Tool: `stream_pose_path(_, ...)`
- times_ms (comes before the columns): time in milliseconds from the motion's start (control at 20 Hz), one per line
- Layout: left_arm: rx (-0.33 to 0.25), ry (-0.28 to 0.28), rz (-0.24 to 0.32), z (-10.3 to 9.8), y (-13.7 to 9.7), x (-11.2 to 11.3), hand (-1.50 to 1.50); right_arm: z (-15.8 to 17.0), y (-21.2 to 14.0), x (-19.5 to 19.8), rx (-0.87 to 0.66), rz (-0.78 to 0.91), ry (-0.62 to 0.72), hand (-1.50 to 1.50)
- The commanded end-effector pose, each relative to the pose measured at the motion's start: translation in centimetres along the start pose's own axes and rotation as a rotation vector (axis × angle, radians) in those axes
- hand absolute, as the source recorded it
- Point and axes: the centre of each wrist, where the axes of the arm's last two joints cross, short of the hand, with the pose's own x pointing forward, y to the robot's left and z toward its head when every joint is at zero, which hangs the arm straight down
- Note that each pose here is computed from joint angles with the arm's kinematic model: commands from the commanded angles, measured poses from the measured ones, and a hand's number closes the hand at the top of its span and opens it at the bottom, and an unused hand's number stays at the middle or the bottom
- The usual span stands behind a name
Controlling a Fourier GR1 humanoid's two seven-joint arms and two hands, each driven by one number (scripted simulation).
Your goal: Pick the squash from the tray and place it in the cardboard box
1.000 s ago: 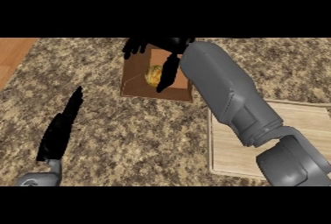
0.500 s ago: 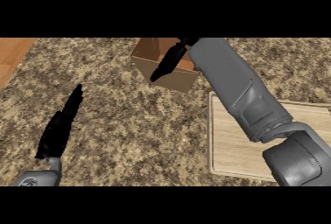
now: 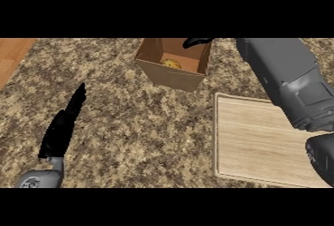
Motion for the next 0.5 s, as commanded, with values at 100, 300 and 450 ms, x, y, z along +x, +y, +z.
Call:
stream_pose_path(100,-0.002,-0.048,0.005,-0.4,0.1,1.2,0.0,3.7,-6.7,1.5,-0.137,-0.027,0.001,-1.5)
stream_pose_path(300,-0.022,-0.054,0.003,-0.8,-0.6,1.4,0.0,4.9,-8.9,2.7,-0.148,-0.022,-0.015,-1.5)
stream_pose_path(450,-0.022,-0.046,0.005,-0.5,-1.1,1.0,0.0,6.7,-10.7,2.6,-0.12,0.0,-0.019,-1.5)
